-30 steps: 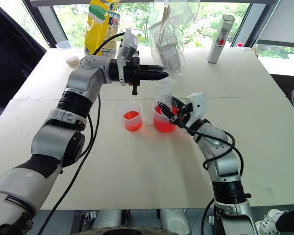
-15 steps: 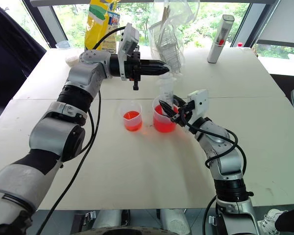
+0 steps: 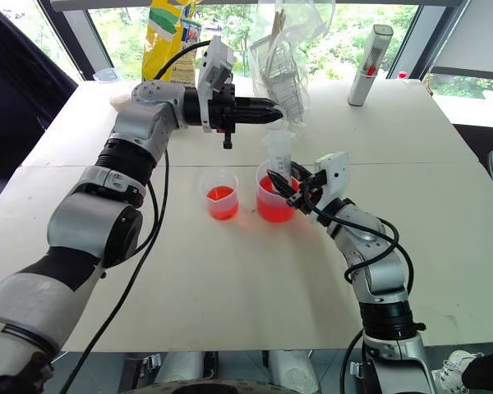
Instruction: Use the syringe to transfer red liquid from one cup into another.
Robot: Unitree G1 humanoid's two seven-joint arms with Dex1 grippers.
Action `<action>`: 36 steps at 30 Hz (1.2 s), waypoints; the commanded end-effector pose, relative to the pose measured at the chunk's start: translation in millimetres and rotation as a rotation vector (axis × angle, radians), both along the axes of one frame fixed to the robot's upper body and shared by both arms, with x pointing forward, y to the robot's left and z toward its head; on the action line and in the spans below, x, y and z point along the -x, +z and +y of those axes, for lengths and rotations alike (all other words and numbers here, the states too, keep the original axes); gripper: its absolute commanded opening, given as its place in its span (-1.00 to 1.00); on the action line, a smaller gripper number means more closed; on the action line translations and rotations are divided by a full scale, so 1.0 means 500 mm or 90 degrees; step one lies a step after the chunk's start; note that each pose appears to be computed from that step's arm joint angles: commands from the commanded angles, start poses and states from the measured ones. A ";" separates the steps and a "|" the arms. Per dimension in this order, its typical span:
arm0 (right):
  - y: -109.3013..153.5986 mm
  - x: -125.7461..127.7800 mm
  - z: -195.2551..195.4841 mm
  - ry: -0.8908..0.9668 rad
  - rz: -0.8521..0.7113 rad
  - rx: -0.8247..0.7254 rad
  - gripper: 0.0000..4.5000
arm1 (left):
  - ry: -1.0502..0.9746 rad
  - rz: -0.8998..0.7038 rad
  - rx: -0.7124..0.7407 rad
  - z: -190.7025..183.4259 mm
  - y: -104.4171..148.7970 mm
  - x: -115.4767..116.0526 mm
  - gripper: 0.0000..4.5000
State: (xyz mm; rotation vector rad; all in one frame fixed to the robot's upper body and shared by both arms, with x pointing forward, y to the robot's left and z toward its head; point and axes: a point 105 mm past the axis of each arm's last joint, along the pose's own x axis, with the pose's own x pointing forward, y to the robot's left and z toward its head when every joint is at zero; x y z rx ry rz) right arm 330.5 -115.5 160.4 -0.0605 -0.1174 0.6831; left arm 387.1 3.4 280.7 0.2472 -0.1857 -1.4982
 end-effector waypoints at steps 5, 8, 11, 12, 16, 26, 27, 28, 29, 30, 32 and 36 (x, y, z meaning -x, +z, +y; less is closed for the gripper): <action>-0.041 0.029 0.036 0.065 0.044 0.027 -0.41 | 0.061 -0.137 0.118 0.032 0.157 0.002 -0.95; -0.038 0.029 0.035 0.065 0.042 0.027 -0.41 | 0.061 -0.138 0.118 0.031 0.158 0.002 -0.95; -0.034 0.027 0.035 0.063 0.037 0.025 -0.41 | 0.059 -0.135 0.117 0.030 0.155 0.002 -0.95; -0.033 0.026 0.035 0.063 0.035 0.025 -0.41 | 0.059 -0.134 0.118 0.030 0.155 0.002 -0.95; -0.023 0.024 0.034 0.061 0.024 0.021 -0.41 | 0.058 -0.127 0.119 0.031 0.153 0.002 -0.95; 0.028 0.001 0.019 0.032 -0.029 0.017 -0.41 | 0.063 -0.099 0.103 0.054 0.117 -0.001 0.99; 0.030 0.001 0.018 0.032 -0.030 0.017 -0.41 | 0.073 -0.096 0.111 0.062 0.120 -0.004 0.99; 0.032 0.000 0.018 0.032 -0.031 0.017 -0.41 | 0.084 -0.088 0.124 0.074 0.127 -0.007 0.99; 0.033 -0.001 0.017 0.032 -0.032 0.017 -0.41 | 0.094 -0.083 0.135 0.087 0.134 -0.009 0.99; 0.034 -0.001 0.017 0.031 -0.031 0.016 -0.41 | 0.105 -0.077 0.147 0.103 0.141 -0.010 0.99; 0.033 -0.002 0.016 0.031 -0.031 0.017 -0.41 | 0.116 -0.065 0.162 0.130 0.152 -0.009 0.99; 0.033 -0.005 0.015 0.032 -0.028 0.015 -0.41 | 0.119 -0.040 0.166 0.181 0.156 0.002 0.99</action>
